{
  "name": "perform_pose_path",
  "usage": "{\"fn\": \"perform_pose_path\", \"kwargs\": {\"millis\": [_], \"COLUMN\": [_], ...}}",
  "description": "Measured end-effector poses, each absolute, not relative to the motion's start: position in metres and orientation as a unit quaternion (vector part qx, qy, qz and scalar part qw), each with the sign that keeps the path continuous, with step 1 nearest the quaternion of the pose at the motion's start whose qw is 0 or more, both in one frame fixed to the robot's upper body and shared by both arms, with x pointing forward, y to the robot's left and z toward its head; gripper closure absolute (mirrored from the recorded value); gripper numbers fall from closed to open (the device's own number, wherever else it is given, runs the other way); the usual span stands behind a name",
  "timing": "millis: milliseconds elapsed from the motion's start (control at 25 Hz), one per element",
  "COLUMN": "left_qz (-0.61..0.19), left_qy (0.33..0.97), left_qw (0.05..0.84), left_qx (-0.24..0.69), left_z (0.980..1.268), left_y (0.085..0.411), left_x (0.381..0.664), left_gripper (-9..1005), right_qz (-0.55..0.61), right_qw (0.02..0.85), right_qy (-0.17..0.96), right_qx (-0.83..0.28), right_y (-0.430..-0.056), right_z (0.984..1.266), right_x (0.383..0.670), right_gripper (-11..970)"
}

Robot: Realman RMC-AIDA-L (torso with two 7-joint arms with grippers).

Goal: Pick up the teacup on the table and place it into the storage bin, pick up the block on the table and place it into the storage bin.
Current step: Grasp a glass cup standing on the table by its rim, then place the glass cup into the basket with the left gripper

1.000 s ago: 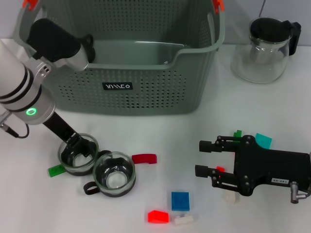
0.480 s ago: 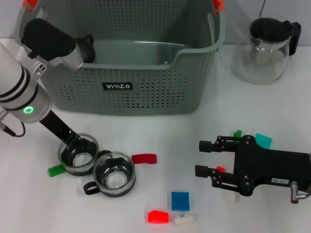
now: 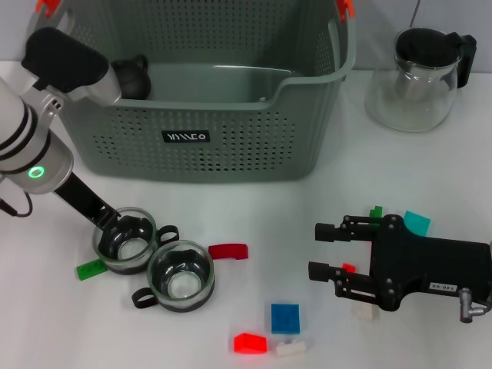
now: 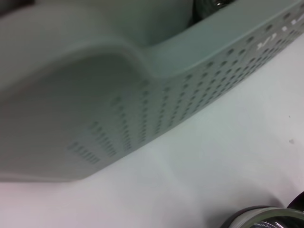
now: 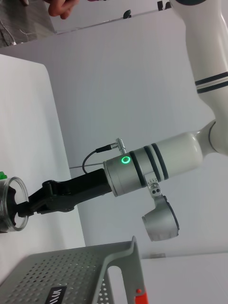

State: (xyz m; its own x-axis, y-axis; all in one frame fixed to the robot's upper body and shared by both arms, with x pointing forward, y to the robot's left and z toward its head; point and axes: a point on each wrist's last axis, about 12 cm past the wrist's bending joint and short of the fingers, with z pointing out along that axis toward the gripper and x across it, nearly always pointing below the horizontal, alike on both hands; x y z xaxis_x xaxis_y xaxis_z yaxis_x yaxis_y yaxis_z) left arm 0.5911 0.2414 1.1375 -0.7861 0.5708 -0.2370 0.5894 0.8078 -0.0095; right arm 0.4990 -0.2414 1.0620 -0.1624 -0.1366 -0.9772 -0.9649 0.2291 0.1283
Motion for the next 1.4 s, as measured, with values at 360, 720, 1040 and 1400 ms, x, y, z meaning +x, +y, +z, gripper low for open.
{"fn": "perform_pose_path", "kwargs": {"millis": [360,720,1040,1400], "left_qz": [-0.108,-0.285,-0.451,-0.494], "left_qy": [0.949,0.905,0.808,0.749], "left_qw": [0.135,0.178,0.269,0.353], "left_qx": [0.264,0.259,0.269,0.265], "left_z": [1.150,1.161,1.180,1.230], "left_y": [0.275,0.316,0.335,0.298], "left_x": [0.588,0.573,0.560,0.602], "left_gripper": [949,944,939,934], "right_qz": [0.439,0.442,0.442,0.434], "right_qw": [0.473,0.473,0.473,0.488], "right_qy": [0.623,0.620,0.620,0.615], "right_qx": [-0.441,-0.443,-0.443,-0.443], "right_y": [-0.241,-0.240,-0.240,-0.246], "right_z": [1.063,1.064,1.063,1.061], "right_x": [0.499,0.499,0.499,0.494], "right_gripper": [396,395,394,396]}}
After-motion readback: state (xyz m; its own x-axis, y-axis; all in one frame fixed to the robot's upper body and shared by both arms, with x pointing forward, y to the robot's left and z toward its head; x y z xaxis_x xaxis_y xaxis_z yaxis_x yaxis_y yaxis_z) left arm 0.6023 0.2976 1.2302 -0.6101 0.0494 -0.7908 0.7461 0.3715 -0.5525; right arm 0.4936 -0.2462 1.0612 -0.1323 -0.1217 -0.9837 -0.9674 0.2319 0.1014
